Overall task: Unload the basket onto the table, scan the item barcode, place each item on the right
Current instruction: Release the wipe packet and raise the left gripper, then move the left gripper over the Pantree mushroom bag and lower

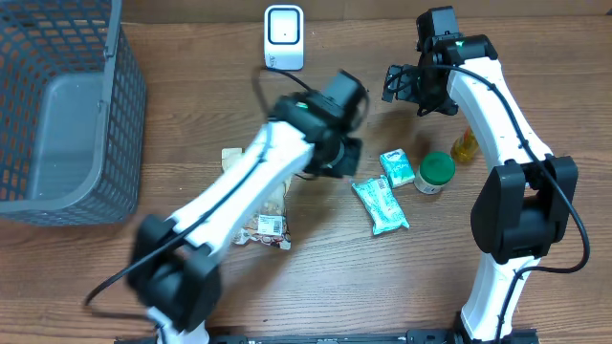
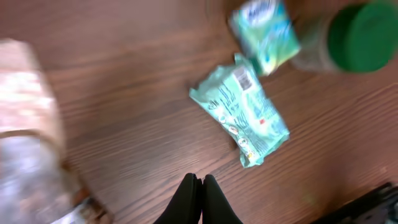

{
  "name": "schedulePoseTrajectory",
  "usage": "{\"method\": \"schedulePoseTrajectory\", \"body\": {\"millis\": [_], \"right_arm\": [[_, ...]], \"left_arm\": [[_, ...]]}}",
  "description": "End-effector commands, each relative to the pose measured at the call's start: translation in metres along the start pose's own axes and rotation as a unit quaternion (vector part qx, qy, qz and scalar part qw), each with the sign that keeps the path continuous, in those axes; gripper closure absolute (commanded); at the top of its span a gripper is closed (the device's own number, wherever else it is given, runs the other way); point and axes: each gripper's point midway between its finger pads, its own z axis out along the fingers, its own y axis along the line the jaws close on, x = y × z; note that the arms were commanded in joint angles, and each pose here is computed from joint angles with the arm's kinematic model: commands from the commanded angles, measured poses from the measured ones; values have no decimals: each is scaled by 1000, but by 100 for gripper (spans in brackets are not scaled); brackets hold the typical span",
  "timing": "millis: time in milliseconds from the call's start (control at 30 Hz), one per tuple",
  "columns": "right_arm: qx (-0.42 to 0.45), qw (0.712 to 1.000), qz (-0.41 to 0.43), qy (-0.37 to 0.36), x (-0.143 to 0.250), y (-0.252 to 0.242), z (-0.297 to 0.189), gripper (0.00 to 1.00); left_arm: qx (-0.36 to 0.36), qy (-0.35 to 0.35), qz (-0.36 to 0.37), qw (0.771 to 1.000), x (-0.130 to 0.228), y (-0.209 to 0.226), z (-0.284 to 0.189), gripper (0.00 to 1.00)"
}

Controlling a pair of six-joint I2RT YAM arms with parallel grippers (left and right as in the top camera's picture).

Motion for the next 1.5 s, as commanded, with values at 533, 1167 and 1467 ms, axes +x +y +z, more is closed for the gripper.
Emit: {"method": "schedulePoseTrajectory", "body": {"millis": [533,1167,1467], "right_arm": [[-2,1000,-5,-23,-9,2,-16,0],[-2,1000,-5,-23,-9,2,-16,0],[-2,1000,-5,-23,-9,2,-16,0]], "left_arm": [[-177,-52,-106,977,-12,135,-66,77],[-235,-2,-112,966,21,170,-32,48],[-241,18,-114,964,39,181,-9,42]]}}
